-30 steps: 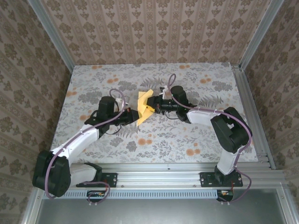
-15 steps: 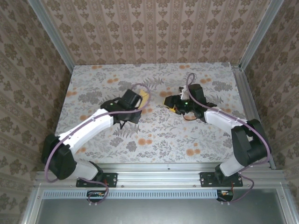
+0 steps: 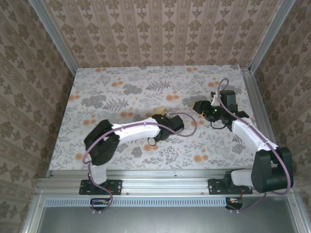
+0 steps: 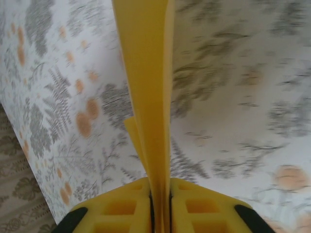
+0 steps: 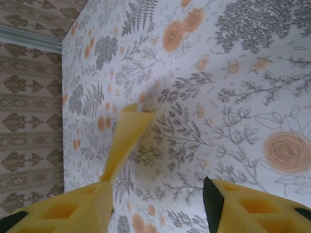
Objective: Fold a paper plane with a square sheet of paper (pick it up from the middle)
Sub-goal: Turn over the paper at the center of the table.
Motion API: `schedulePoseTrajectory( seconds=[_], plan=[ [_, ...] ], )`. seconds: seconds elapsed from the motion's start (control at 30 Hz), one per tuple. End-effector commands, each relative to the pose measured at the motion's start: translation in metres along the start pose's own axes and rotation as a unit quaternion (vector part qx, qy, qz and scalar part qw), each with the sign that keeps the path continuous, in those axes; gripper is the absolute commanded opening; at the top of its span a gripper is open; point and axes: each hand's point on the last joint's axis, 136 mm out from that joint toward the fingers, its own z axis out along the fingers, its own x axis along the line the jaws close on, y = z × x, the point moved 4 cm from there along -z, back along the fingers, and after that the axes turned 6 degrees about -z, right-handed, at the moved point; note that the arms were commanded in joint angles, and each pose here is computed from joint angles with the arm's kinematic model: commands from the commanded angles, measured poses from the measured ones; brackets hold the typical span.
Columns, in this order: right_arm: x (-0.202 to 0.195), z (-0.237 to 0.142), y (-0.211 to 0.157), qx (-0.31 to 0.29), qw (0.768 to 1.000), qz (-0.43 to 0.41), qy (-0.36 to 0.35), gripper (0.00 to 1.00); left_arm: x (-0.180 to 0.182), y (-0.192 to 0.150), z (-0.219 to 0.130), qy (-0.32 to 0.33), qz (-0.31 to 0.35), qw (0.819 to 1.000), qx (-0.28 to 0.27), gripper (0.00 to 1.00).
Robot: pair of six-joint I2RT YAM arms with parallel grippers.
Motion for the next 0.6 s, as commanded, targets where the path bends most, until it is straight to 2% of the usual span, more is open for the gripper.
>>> schedulePoseTrajectory(
  seconds=[0.0,0.13,0.27,0.43,0.57],
  plan=[
    [-0.004,-0.003,-0.010,0.019,1.000,-0.006,-0.001,0.55,-0.025,0.006,-0.005,-0.013,0.038,0.999,-0.008,0.20],
    [-0.007,-0.002,-0.012,0.022,1.000,-0.002,-0.001,0.55,-0.058,0.008,-0.008,-0.061,0.055,0.997,-0.011,0.26],
    [-0.010,0.002,-0.016,0.026,1.000,0.008,0.005,0.55,-0.079,0.006,-0.012,-0.135,0.044,0.990,-0.017,0.38],
    [-0.013,0.006,-0.023,0.036,0.999,0.013,0.010,0.53,-0.076,0.007,-0.029,-0.227,-0.006,0.973,-0.038,0.46],
    [-0.014,0.011,-0.032,0.048,0.999,0.018,0.016,0.52,-0.056,0.007,-0.049,-0.307,-0.067,0.947,-0.068,0.50]
  ],
)
